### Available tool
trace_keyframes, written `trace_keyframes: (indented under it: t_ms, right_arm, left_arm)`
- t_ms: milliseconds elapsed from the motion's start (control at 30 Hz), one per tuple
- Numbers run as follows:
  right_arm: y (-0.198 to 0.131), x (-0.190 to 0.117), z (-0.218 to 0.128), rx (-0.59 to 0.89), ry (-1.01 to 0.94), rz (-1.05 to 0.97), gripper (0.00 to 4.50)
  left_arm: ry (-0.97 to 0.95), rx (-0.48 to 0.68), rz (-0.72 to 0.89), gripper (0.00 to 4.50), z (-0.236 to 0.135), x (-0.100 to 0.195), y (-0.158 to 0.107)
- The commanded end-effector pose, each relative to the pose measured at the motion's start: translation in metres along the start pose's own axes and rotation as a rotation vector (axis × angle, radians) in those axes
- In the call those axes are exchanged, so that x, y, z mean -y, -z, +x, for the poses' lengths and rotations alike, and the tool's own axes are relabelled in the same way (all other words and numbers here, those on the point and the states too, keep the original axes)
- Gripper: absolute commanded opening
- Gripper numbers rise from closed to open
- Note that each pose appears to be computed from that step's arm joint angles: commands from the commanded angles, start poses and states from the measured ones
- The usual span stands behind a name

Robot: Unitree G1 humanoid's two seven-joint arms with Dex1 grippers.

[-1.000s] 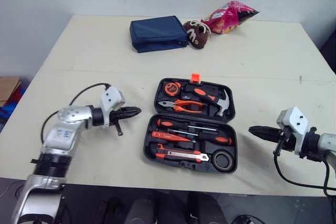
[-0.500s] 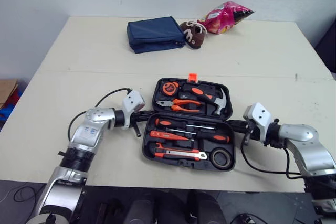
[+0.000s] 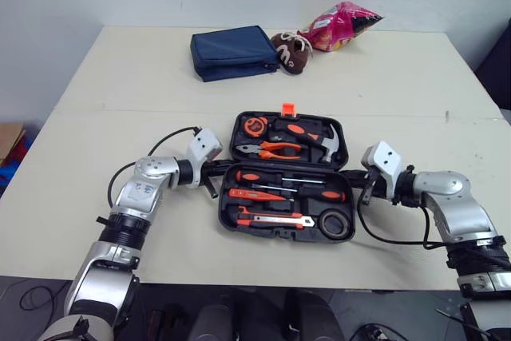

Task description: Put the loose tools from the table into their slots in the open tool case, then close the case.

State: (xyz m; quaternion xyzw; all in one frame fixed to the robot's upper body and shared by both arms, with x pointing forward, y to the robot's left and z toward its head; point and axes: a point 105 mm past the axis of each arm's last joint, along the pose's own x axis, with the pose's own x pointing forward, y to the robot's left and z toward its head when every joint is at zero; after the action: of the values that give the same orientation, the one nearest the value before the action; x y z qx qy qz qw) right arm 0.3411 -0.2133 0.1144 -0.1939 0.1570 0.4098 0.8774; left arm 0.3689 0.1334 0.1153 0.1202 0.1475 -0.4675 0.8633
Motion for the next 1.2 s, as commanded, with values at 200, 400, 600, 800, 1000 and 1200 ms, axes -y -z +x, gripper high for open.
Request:
trace_keyframes:
  t_ms: [200,400,600,800,1000,1200]
  right_arm:
    - [-0.022,0.035,-0.06,-0.117,0.252,0.295,4.43]
    - [-0.049,0.031,-0.05,-0.167,0.232,0.519,4.5]
    - [-0.057,0.04,-0.027,-0.21,0.28,0.674,4.5]
    - [-0.055,0.048,-0.016,-0.235,0.324,0.706,4.5]
    - [-0.041,0.05,-0.011,-0.285,0.346,0.76,4.5]
    - [-0.037,0.05,-0.006,-0.303,0.358,0.767,4.5]
  left_arm:
    - [-0.13,0.088,-0.122,3.84,-0.049,-0.029,-0.033]
    - [-0.093,0.021,-0.292,4.45,-0.027,-0.018,-0.054]
    - [-0.163,-0.022,-0.364,4.45,0.0,-0.025,-0.061]
    - [-0.219,-0.033,-0.39,4.45,0.007,-0.03,-0.058]
    - [-0.235,-0.034,-0.403,4.45,0.019,-0.03,-0.059]
    - [-0.257,-0.057,-0.403,4.45,0.022,-0.034,-0.059]
